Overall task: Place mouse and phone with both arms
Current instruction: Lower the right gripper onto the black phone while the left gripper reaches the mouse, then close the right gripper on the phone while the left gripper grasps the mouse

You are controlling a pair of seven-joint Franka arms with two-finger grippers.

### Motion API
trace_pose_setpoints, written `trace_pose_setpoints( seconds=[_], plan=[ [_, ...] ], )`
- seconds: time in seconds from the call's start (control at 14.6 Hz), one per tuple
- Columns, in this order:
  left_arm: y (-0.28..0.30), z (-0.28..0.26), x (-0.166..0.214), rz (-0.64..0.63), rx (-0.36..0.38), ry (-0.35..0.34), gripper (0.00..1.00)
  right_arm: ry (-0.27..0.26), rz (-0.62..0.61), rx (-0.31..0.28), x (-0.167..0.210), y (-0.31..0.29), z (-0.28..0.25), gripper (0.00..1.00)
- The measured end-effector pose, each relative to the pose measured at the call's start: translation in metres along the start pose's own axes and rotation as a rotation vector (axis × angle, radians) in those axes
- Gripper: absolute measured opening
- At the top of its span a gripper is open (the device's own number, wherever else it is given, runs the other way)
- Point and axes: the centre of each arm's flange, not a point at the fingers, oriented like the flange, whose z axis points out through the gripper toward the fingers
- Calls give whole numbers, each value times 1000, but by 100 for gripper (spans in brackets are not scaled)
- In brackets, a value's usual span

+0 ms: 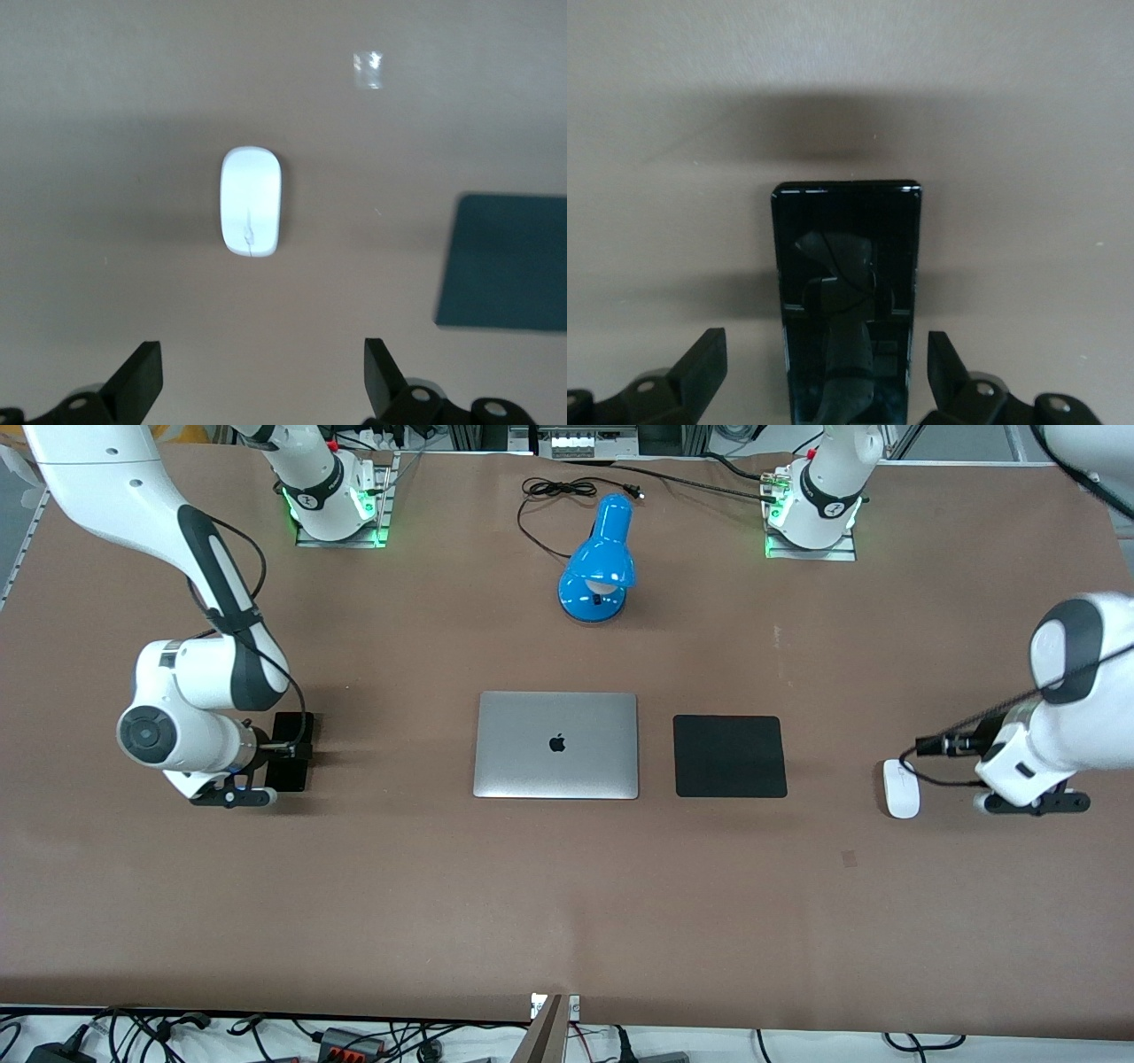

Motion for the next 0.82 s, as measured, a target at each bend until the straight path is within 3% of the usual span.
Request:
trace_pose_setpoints(
  seconds=[0.21, 0.55, 0.82],
  plan=[
    [-9, 51, 11, 40, 0, 98, 100, -4, 7, -4, -8, 2, 13, 100],
    [-11, 119, -1, 104, 9, 249, 100, -9, 28, -6, -11, 6, 15, 100],
    [-20, 156, -10, 114, 8, 266, 100, -5, 37, -5, -14, 7, 20, 100]
  ],
)
